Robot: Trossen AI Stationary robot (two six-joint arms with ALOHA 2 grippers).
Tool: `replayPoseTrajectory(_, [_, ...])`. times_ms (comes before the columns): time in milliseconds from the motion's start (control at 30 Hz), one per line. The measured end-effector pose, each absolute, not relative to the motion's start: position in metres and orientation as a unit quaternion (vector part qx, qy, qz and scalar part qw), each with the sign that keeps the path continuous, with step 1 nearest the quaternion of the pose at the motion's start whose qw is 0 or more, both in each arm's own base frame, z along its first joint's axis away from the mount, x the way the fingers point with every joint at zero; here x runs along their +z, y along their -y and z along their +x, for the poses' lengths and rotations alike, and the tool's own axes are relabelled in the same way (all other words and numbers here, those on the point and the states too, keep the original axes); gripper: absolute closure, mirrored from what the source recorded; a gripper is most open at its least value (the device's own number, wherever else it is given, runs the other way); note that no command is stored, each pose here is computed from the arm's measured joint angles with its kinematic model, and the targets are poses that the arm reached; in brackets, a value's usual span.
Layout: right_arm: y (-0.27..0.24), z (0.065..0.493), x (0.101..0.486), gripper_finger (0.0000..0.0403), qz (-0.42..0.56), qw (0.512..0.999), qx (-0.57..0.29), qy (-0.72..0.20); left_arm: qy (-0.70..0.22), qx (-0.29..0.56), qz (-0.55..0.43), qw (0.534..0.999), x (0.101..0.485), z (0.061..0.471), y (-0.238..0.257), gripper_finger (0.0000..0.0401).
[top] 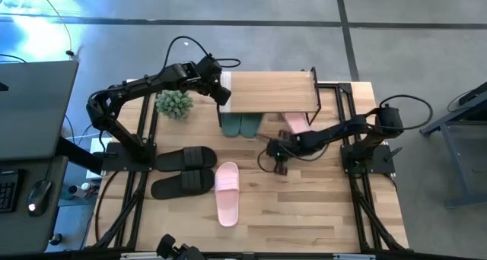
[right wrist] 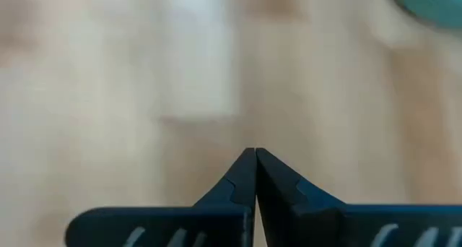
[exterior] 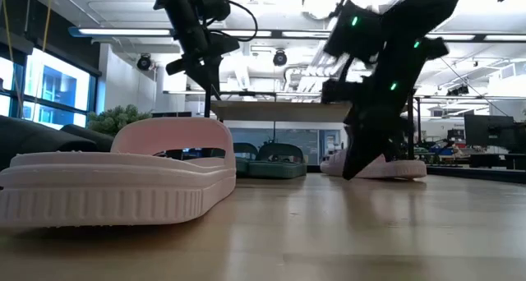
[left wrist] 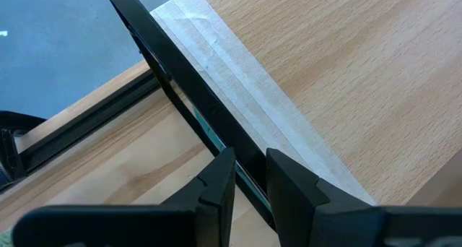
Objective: Pick and place slides into the shelf
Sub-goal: Put the pink slides under the shelf
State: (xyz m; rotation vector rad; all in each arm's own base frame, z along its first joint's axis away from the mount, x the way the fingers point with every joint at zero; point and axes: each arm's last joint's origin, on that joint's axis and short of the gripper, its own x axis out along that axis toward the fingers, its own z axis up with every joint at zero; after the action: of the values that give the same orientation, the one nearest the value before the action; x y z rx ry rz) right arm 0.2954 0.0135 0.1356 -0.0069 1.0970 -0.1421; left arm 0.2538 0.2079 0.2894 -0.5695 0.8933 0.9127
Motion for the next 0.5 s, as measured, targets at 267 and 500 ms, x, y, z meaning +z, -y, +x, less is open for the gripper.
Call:
replayPoseTrajectory(267, [-0.084,0.304,0.179,0.0400,-0.098,0.899,0.056,-0.422,-0.411,0.420,-0.262,0.765,0.289,0.254,-0.208,0.0334])
replayPoseTrajectory(500, [-0.135,0.320,0.221,0.0345,-0.182,0.916,0.089,-0.347,-0.411,0.418,-0.264,0.766,0.289,0.254,-0.208,0.0334])
